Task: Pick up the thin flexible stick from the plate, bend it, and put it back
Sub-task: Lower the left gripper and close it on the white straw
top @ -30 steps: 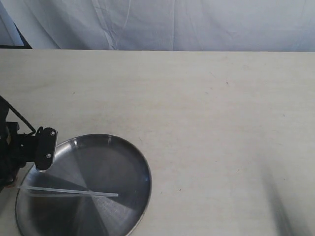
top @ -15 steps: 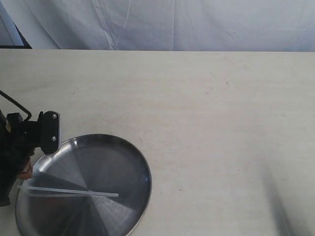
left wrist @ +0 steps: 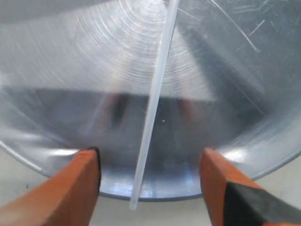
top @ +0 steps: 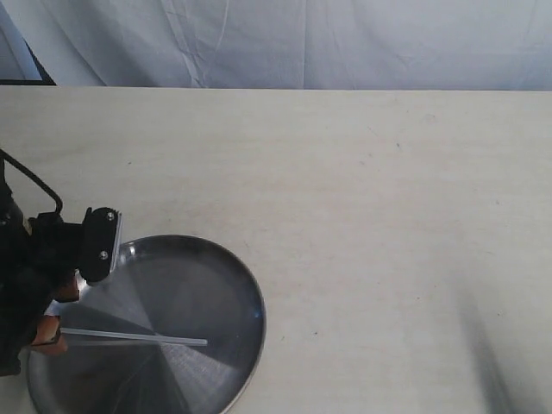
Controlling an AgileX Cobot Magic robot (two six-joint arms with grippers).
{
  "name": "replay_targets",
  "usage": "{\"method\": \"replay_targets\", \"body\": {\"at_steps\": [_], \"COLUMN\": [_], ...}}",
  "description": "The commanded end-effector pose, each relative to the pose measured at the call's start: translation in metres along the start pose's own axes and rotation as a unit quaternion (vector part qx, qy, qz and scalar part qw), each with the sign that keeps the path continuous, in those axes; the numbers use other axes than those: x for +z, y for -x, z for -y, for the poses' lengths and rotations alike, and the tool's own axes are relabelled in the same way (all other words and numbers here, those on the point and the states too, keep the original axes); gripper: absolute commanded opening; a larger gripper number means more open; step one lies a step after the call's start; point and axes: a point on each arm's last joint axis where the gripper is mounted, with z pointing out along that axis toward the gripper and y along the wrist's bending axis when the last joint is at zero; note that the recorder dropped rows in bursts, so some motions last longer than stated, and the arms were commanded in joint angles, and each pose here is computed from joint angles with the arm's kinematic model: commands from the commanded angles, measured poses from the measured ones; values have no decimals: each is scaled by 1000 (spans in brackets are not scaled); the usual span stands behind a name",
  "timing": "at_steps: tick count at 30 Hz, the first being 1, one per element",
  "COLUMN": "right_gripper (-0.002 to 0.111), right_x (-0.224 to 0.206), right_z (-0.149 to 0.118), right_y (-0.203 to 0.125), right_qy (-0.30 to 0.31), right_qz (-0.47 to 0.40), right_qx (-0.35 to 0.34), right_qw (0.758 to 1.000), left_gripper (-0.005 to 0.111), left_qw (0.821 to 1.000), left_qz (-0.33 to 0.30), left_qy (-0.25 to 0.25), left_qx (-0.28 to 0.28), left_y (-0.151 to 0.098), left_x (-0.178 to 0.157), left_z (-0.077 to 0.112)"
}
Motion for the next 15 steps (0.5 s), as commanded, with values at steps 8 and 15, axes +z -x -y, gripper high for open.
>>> {"method": "replay_targets", "body": {"at_steps": [8, 15], "right_gripper": [0, 0], "right_x": [0, 0], "right_z": [1, 1], "right_y": [0, 0], "right_qy": [-3, -3], "right_qz": [5, 5], "right_qx": [-2, -2], "right_qw": [1000, 1000], "left_gripper": [58, 58], "left_qw": [1000, 999], "left_qz": [-17, -22], "left_qy": [-15, -28], "left_qx": [7, 4], "left_y": [0, 0], "left_x": [16, 25], "left_z": [-5, -7]}}
